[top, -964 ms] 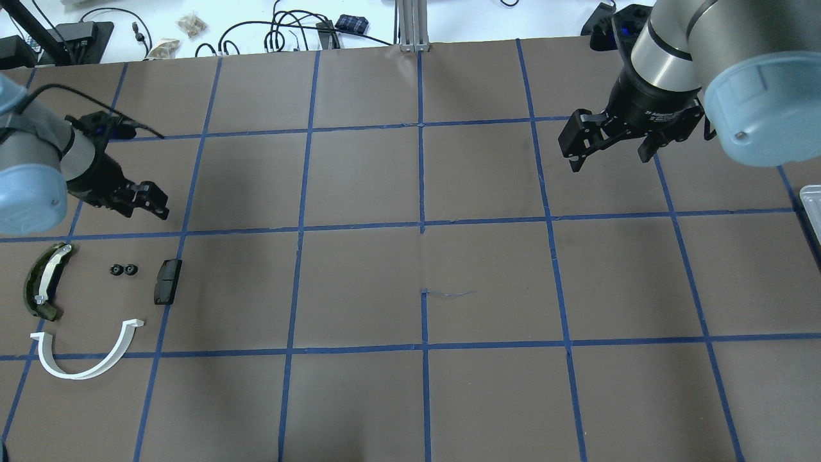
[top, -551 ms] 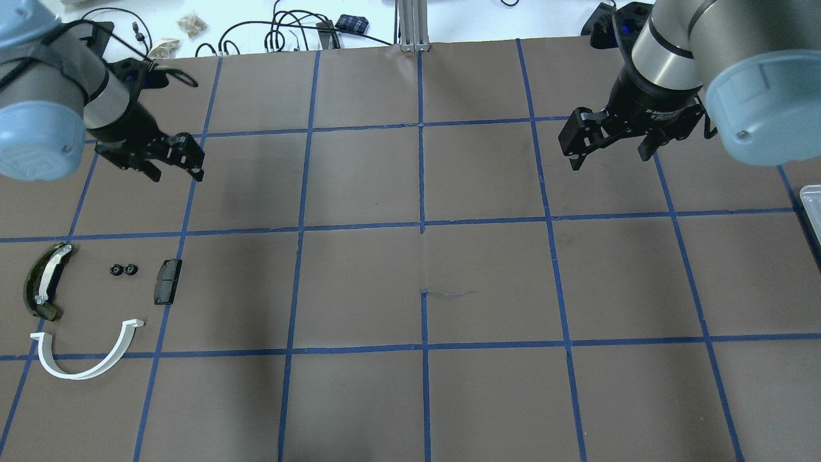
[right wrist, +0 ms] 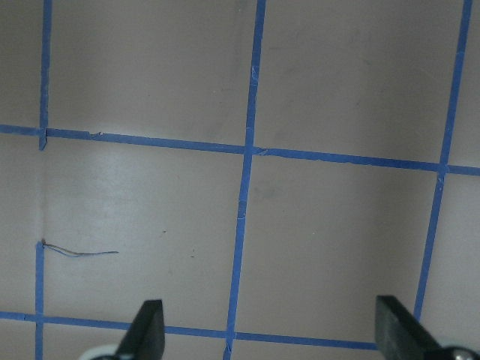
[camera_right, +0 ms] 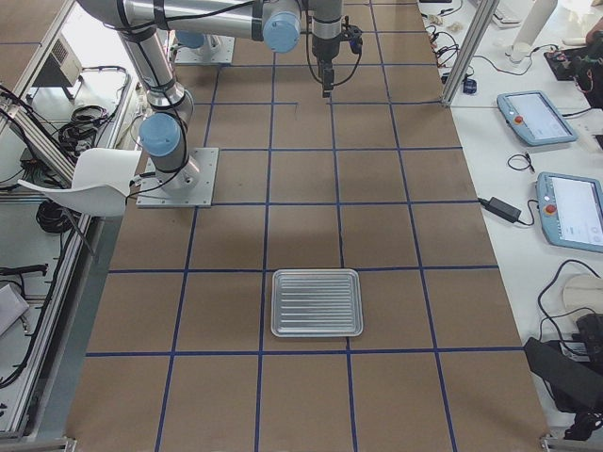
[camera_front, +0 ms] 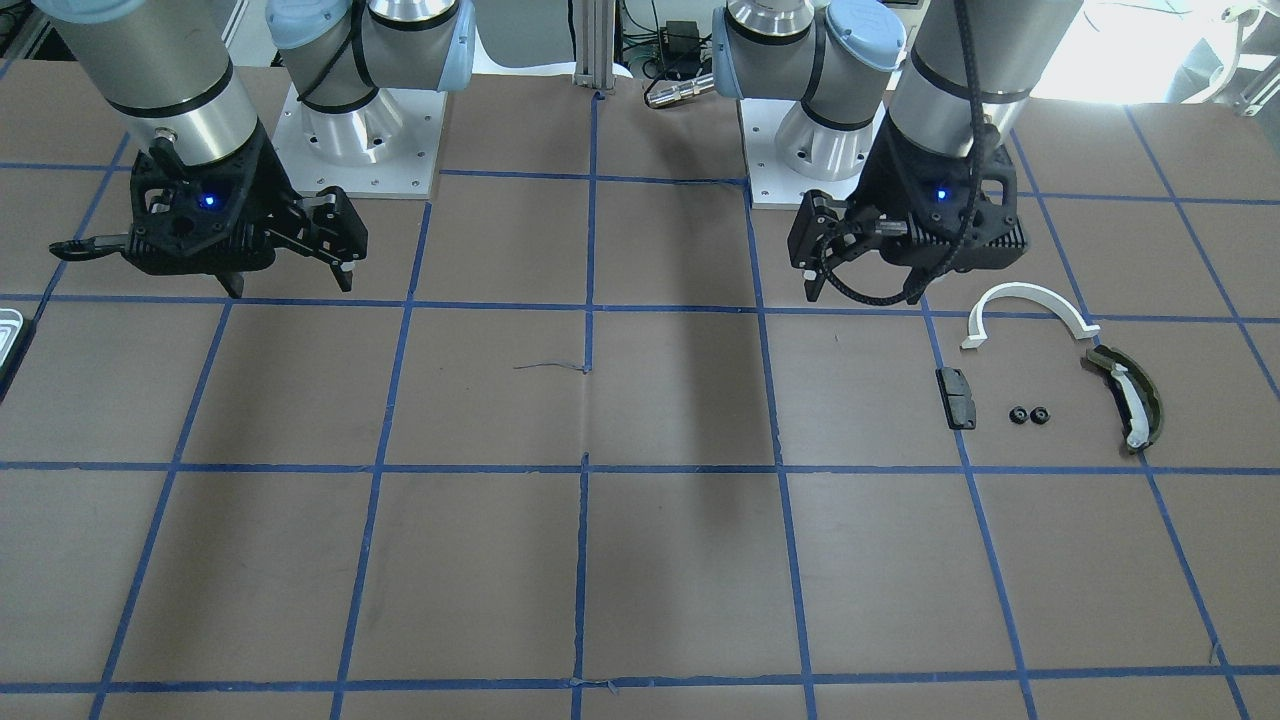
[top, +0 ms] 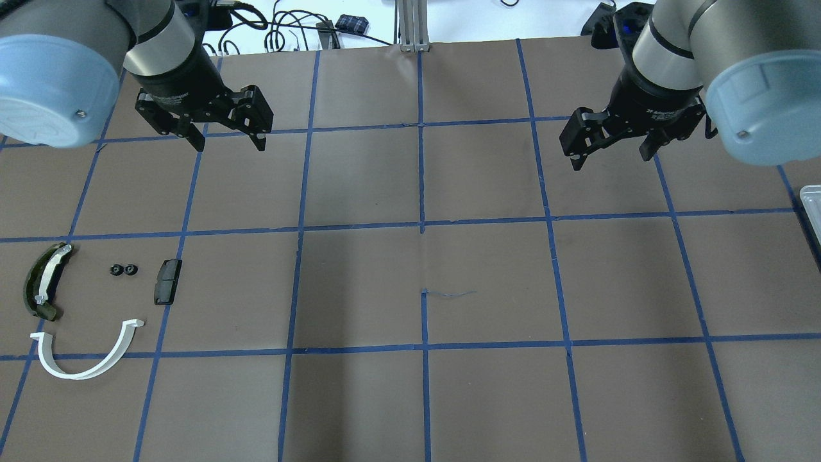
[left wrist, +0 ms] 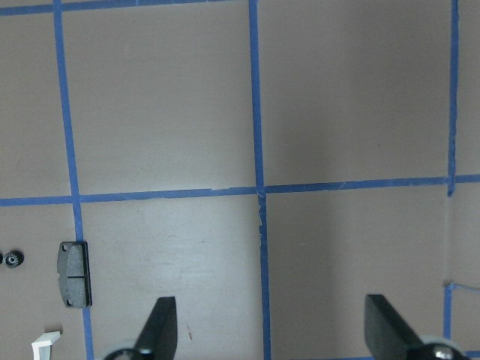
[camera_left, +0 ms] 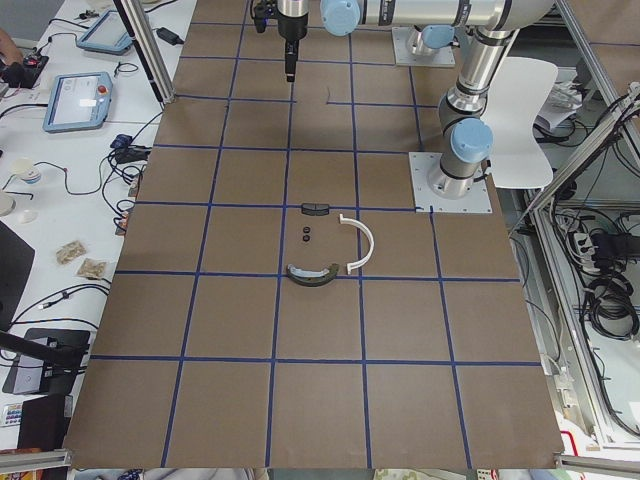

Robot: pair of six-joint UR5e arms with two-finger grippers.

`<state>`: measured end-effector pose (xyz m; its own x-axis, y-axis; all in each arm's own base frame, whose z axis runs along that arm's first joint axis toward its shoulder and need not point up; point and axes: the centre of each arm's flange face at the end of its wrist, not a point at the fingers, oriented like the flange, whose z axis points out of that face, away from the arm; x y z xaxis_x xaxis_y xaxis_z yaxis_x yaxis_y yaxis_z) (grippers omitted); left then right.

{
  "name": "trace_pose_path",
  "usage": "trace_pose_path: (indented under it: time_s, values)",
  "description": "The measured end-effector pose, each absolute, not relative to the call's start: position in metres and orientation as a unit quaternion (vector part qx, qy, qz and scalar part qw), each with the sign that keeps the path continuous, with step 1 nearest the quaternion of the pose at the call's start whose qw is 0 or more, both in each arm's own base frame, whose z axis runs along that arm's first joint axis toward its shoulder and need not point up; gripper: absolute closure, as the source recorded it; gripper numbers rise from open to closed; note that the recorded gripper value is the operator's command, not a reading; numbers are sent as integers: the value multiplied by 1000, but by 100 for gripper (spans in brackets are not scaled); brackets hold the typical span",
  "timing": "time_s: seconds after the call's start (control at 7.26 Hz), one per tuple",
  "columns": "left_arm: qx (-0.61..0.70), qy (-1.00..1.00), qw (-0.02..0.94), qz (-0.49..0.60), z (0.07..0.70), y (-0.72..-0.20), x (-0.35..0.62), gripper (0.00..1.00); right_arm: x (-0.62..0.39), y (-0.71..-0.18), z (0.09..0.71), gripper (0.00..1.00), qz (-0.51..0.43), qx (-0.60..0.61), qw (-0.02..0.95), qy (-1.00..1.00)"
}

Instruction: Place bearing gear from tray to pile

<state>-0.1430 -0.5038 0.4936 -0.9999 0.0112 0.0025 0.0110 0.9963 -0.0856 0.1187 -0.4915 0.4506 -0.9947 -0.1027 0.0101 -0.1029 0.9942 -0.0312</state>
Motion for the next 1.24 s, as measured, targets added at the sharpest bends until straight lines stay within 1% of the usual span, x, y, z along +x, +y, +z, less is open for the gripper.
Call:
trace_pose_path:
  time_s: [0.14,0.55,1.24]
  values:
    - [-3,-999,4,46,499,-496,-144,7,118,-492,451,0,16,51,5,-999]
    - [4,-999,6,47,508,-487,-138,1,118,-492,451,0,17,51,5,-999]
    - [8,-999,0,51,513,-488,-133,0,119,-492,452,0,17,51,3,-999]
